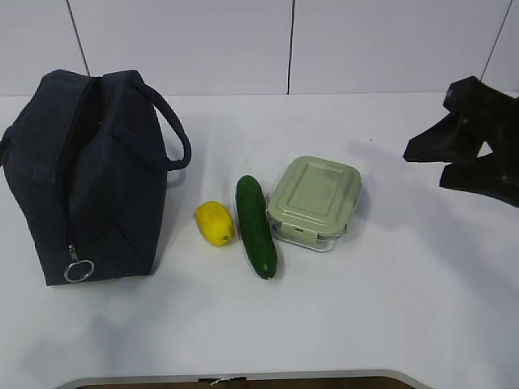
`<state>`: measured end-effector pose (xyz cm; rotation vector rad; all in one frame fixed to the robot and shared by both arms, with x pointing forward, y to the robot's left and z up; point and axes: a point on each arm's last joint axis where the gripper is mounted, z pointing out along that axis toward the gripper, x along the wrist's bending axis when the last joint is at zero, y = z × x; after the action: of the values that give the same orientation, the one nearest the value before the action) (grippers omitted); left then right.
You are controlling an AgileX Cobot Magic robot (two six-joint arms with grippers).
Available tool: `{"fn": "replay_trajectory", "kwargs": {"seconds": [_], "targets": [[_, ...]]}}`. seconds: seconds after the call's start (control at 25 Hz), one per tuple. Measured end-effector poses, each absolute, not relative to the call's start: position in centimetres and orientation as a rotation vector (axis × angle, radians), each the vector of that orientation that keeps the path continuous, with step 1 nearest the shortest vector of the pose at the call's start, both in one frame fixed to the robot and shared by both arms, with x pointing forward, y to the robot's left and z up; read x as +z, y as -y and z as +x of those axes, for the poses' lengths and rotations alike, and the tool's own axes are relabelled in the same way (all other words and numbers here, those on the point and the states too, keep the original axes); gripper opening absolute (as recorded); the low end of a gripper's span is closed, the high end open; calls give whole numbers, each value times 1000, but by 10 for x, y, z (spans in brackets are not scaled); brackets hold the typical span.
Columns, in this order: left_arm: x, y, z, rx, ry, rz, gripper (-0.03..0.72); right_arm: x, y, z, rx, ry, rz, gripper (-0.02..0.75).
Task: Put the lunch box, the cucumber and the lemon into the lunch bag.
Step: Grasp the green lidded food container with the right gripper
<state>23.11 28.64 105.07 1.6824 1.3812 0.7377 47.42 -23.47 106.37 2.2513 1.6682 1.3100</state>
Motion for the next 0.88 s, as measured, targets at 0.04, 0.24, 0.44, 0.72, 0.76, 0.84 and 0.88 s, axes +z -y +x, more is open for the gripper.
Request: {"fn": "replay_trajectory", "kwargs": {"seconds": [0.04, 0.24, 0.44, 0.72, 0.76, 0.84, 0.88], "targets": [[1051, -286, 231, 738, -1381, 1682, 239, 1059, 233, 478, 1306, -1663, 2288, 440], [1051, -286, 231, 738, -1381, 1682, 239, 1034, 228, 496, 1254, -1669, 2423, 440], [1051, -286, 231, 738, -1381, 1682, 239, 1014, 227, 510, 1233, -1694, 2493, 440], [1051, -286, 231, 738, -1381, 1682, 239, 995, 244, 538, 1339, -1718, 2609, 440], [1051, -286, 231, 738, -1381, 1682, 239, 993, 246, 541, 1377, -1728, 2609, 440], [1051, -286, 231, 738, -1381, 1682, 239, 988, 246, 547, 1441, -1766, 2609, 440], [1051, -286, 231, 738, -1381, 1682, 239, 984, 245, 550, 1470, -1792, 2613, 440]]}}
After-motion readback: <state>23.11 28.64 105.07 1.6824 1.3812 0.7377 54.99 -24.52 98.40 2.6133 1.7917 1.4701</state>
